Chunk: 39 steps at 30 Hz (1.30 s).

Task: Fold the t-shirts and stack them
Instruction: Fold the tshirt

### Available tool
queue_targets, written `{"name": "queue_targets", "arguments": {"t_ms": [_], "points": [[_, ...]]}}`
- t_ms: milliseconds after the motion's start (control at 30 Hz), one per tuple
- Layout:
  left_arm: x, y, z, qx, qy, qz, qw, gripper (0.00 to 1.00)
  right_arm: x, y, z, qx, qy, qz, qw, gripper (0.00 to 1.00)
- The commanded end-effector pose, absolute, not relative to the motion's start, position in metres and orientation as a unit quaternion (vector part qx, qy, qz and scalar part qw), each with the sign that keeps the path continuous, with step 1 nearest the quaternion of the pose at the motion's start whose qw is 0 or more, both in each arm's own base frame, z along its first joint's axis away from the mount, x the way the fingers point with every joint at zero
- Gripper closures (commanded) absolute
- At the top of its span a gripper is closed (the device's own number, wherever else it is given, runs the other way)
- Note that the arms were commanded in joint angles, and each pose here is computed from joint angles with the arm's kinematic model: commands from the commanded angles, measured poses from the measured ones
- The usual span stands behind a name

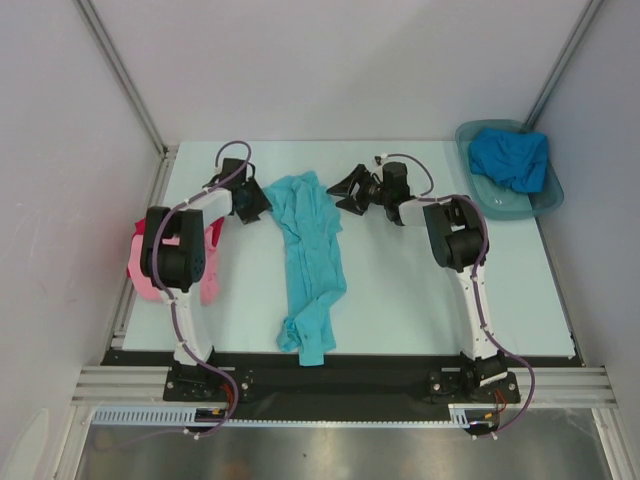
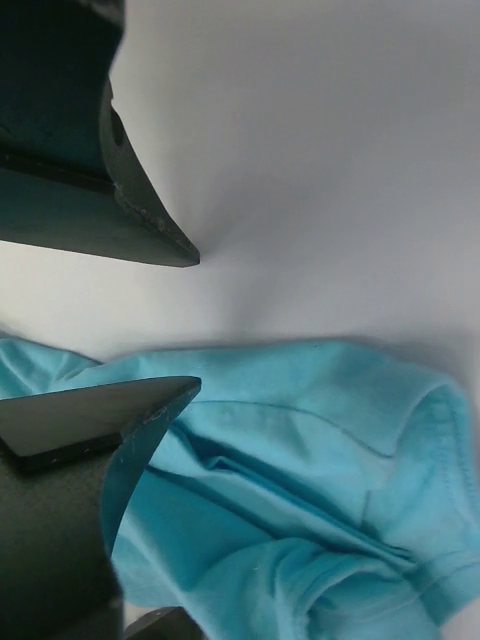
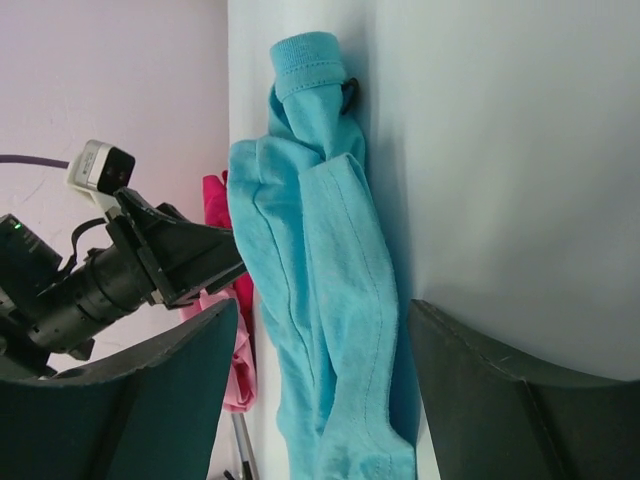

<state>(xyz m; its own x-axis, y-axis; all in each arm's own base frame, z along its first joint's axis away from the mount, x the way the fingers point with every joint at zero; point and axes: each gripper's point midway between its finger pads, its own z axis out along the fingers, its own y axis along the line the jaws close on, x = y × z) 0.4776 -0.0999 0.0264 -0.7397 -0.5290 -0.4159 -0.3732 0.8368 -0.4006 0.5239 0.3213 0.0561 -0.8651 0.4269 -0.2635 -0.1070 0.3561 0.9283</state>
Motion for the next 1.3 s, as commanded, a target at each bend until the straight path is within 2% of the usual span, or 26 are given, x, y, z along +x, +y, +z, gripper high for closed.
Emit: {"name": "queue_targets", "arguments": {"t_ms": [0, 300, 667, 933, 1267], "points": [[0.494, -0.101, 0.019, -0.248, 0.915, -0.162, 0.273, 0.46, 0.531, 0.322, 0.061, 0.089, 0.777, 0.574, 0.244, 0.26], [0.521, -0.117, 0.003, -0.246, 0.91, -0.194, 0.272, 0.46, 0.533, 0.346, 0.056, 0.063, 0.763, 0.606, 0.216, 0.26], [0.527, -0.141, 0.001, -0.217, 0.911, -0.222, 0.27, 0.46, 0.521, 0.363, 0.055, 0.053, 0.754, 0.624, 0.199, 0.27], [0.528, -0.176, 0.011, -0.166, 0.912, -0.264, 0.265, 0.47, 0.505, 0.385, 0.056, 0.035, 0.747, 0.638, 0.184, 0.35], [0.527, -0.172, 0.026, -0.145, 0.918, -0.241, 0.281, 0.49, 0.506, 0.389, 0.055, 0.036, 0.746, 0.638, 0.186, 0.55]]}}
